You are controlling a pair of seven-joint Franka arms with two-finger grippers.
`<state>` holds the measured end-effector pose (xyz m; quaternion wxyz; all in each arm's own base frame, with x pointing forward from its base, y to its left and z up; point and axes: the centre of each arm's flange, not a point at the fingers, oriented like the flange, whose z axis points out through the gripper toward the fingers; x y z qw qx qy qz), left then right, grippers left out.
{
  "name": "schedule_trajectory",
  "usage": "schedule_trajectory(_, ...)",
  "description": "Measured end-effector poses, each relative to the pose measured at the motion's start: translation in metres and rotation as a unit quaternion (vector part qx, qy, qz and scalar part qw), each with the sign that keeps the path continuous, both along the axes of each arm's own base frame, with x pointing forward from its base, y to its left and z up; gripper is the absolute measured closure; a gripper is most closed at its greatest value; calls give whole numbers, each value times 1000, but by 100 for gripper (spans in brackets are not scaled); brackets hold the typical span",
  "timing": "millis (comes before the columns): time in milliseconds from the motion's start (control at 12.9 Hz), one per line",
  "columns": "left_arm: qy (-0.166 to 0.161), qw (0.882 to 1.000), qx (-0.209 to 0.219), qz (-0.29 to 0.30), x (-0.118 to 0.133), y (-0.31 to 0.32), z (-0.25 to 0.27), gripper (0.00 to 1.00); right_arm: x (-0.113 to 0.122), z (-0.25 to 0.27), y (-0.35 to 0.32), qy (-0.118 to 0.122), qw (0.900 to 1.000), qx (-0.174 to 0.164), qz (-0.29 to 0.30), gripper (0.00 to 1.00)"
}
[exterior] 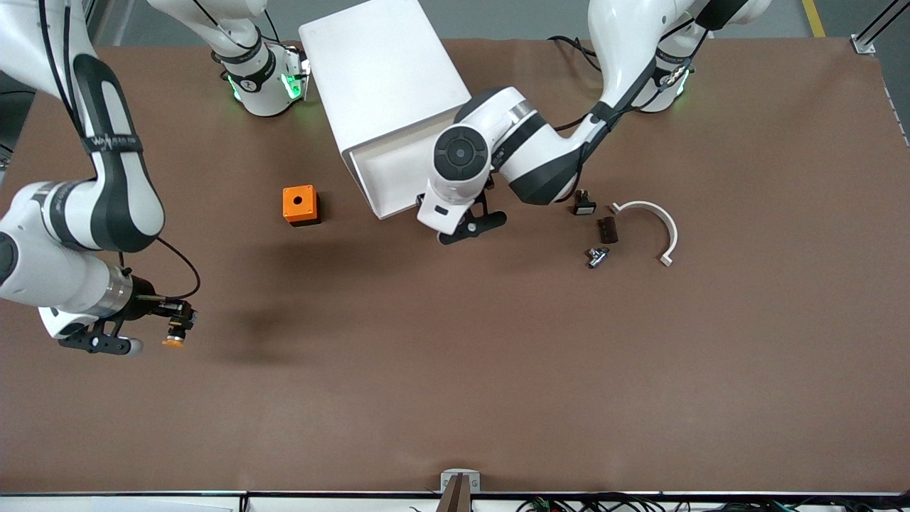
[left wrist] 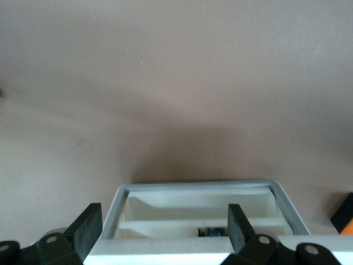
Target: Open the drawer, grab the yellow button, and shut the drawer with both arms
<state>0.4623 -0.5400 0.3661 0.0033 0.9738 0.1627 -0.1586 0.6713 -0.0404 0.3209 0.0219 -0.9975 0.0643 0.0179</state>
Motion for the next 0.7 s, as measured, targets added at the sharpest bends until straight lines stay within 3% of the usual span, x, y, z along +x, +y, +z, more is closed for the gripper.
schedule_trajectory(309,11,1000,5,-11,-43,-33,-3,0,0,-78,-15,28,1000,6,-1,67)
schedule_trajectory(696,32,999,6,-15,-80,-57,-7,0,-4,-108,-14,49,999,10,-1,67)
